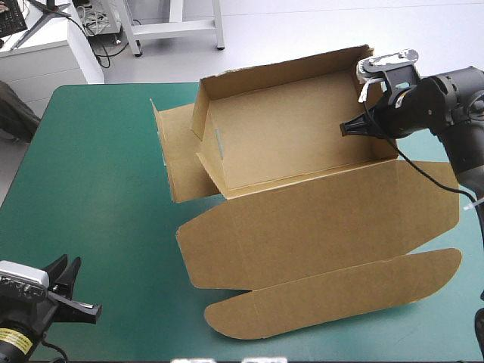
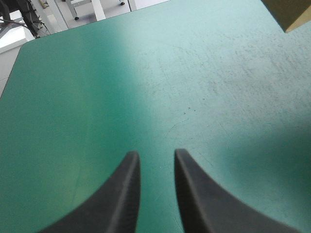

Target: Fold the box

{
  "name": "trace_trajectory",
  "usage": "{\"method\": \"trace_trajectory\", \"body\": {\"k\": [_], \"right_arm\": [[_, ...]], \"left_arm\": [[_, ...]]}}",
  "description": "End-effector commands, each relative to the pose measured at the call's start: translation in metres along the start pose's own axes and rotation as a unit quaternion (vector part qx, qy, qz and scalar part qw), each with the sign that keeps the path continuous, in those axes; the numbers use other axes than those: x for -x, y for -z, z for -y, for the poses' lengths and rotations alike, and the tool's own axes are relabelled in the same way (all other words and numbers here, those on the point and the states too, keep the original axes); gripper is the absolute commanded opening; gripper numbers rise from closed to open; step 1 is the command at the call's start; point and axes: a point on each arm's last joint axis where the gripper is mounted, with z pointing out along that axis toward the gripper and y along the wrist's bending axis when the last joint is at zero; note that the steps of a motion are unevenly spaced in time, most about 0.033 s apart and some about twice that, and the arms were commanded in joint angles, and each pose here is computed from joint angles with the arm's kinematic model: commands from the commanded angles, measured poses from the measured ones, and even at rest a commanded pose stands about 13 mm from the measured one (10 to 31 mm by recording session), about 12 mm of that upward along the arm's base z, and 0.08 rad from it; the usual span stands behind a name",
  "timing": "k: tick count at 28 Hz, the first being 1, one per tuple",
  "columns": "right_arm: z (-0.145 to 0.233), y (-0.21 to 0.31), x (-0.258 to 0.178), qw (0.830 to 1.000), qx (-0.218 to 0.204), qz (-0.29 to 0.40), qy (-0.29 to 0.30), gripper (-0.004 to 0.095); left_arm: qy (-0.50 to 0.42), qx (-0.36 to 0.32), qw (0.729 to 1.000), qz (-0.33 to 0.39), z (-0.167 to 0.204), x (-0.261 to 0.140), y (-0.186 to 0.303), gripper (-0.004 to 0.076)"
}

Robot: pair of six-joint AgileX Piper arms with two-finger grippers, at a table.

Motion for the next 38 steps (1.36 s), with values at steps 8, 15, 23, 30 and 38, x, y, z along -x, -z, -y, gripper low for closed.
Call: {"method": "trace_trajectory", "body": {"k": [8, 15, 23, 30, 38], "right_arm": [[-0.001, 0.027, 0.001, 0.999, 0.012, 0.033, -0.011, -0.0020], [-0.001, 0.027, 0.001, 0.999, 0.012, 0.033, -0.005, -0.0020], [-0.001, 0.027, 0.001, 0.999, 0.011, 0.033, -0.004, -0.0020], [-0.001, 0.027, 0.001, 0.999, 0.011, 0.033, -0.004, -0.0020], [-0.001, 0.027, 0.001, 0.999, 0.011, 0.033, -0.004, -0.0020]], "left_arm": [[0.038, -0.038, 0.994, 0.099, 0.005, 0.024, 0.005, 0.0485], [0.016, -0.032, 0.995, 0.093, 0.008, 0.046, -0.012, 0.0448], [0.004, 0.013, 1.000, 0.017, 0.008, 0.112, -0.062, 0.0440], [0.006, 0.108, 0.993, -0.038, -0.008, 0.161, -0.109, 0.0436], [0.101, 0.142, 0.982, -0.072, -0.056, 0.170, -0.154, 0.0428]]}}
